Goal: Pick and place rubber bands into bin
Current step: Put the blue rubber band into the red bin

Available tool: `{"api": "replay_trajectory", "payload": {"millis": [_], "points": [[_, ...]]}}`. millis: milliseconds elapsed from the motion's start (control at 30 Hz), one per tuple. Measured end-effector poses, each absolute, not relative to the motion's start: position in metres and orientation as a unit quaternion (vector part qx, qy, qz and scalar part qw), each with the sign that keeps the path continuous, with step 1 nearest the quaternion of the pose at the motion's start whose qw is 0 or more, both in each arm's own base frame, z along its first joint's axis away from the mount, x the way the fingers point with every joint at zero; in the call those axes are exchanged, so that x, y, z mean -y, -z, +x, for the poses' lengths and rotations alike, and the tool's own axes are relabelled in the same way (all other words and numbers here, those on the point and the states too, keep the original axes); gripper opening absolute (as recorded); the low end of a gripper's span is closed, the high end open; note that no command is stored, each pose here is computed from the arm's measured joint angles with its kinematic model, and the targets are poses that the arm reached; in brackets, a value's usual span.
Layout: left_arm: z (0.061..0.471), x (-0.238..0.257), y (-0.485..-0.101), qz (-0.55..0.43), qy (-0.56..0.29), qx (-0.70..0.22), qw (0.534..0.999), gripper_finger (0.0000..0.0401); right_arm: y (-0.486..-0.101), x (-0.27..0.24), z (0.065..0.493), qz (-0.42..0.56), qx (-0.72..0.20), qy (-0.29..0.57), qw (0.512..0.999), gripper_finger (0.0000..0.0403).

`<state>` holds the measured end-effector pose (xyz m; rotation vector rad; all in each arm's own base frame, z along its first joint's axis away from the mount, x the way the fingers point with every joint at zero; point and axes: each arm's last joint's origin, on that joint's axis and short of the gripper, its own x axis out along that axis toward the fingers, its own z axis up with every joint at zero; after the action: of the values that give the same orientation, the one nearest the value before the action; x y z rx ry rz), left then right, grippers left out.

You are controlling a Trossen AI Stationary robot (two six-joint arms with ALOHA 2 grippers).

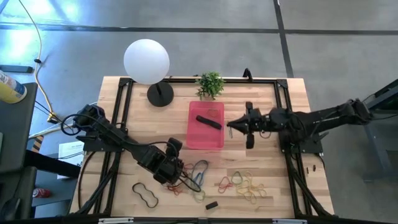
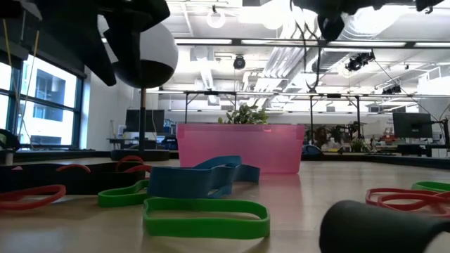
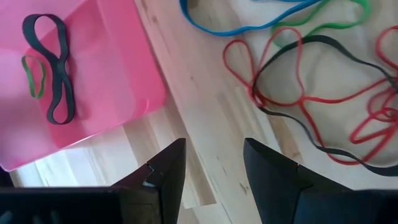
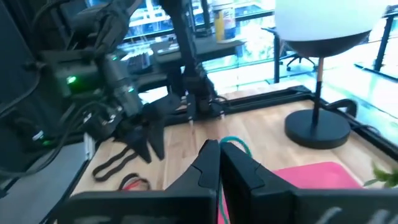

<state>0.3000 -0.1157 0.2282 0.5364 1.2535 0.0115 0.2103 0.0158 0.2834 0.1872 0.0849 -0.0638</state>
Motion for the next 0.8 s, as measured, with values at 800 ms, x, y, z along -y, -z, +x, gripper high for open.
{"api": "replay_trajectory", "payload": {"millis": [800], "points": [[0.301, 0.078, -0.270, 0.241, -0.089, -0.526, 0.811, 0.0150, -0.231, 0.033, 0.265, 0.132, -0.084, 0.111, 0.981, 0.0000]]}}
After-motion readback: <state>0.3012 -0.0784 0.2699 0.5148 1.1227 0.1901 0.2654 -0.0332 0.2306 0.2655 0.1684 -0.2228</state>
